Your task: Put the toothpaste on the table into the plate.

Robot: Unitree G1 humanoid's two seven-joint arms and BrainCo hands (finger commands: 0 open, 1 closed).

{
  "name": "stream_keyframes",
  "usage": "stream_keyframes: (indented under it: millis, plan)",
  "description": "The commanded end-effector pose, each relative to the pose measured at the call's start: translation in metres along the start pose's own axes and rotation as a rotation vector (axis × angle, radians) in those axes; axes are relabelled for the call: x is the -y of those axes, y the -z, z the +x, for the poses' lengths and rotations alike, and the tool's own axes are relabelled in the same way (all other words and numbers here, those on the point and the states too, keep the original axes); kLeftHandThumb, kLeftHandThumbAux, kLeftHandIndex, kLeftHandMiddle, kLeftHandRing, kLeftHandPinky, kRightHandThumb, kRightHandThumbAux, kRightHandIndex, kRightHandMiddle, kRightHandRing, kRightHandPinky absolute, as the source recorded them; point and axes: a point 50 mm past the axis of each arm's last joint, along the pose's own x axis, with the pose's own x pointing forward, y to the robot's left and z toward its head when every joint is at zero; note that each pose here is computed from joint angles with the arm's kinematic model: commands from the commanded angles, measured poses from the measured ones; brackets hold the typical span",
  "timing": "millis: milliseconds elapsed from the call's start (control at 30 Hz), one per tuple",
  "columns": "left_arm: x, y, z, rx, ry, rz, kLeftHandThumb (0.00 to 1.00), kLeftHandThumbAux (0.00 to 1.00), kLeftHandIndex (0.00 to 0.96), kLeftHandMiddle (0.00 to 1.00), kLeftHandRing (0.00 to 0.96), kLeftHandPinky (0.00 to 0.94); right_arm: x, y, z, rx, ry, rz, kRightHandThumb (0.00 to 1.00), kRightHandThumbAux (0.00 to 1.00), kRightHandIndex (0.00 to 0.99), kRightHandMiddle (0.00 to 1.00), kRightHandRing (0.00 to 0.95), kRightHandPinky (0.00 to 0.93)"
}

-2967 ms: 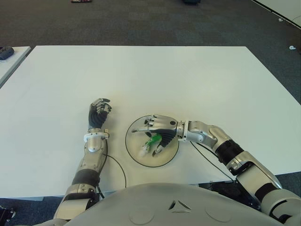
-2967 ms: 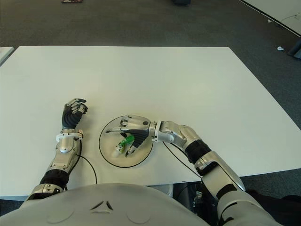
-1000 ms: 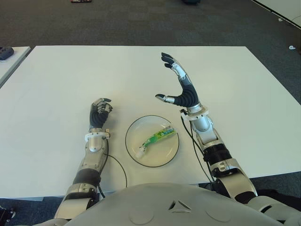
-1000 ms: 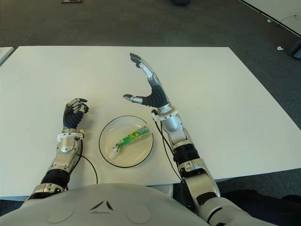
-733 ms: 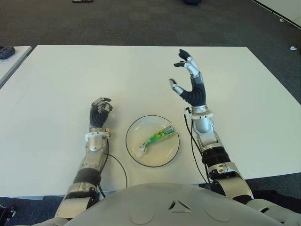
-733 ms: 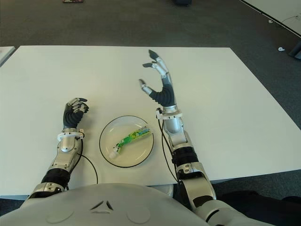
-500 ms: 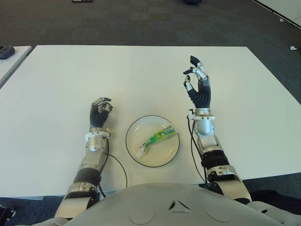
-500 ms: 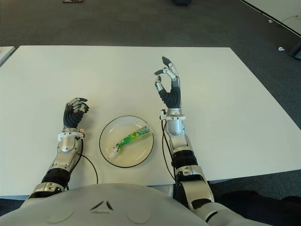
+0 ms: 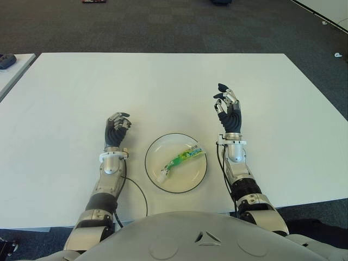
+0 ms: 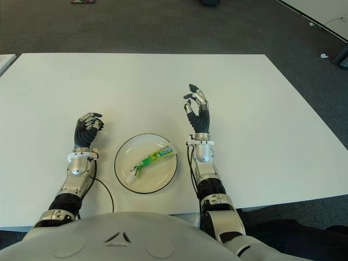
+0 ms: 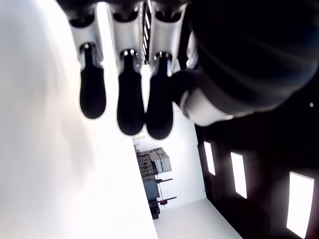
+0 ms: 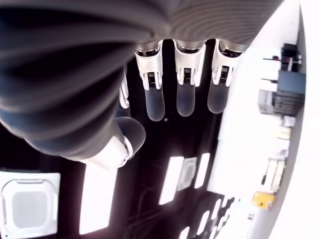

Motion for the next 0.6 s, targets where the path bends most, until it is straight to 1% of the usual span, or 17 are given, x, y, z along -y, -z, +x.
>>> stream_keyframes:
  millis: [33,300,467,600]
  plan:
    - [0.005,0.005,-0.004,-0.028,0.028,0.0,0.697,0.719,0.436,0.619,0.603,0.565,0.005,0.009,-0.005,-0.077,0.04,0.009,0.702,0.727,0.432,0.524,0.489,0.474]
    - [0.005,0.005,-0.003,-0.03,0.03,0.001,0.697,0.719,0.436,0.623,0.605,0.563,0.007,0.017,-0.01,-0.147,0.084,-0.009,0.705,0.727,0.431,0.518,0.471,0.411]
    - [0.005,0.005,-0.003,-0.03,0.028,0.007,0.697,0.719,0.436,0.626,0.609,0.568,0.006,0.02,-0.013,-0.192,0.099,-0.031,0.706,0.726,0.431,0.525,0.469,0.389]
    - [0.005,0.005,-0.002,-0.031,0.024,0.009,0.697,0.719,0.436,0.625,0.606,0.565,0.005,0.022,-0.015,-0.221,0.098,-0.048,0.707,0.726,0.431,0.53,0.476,0.422]
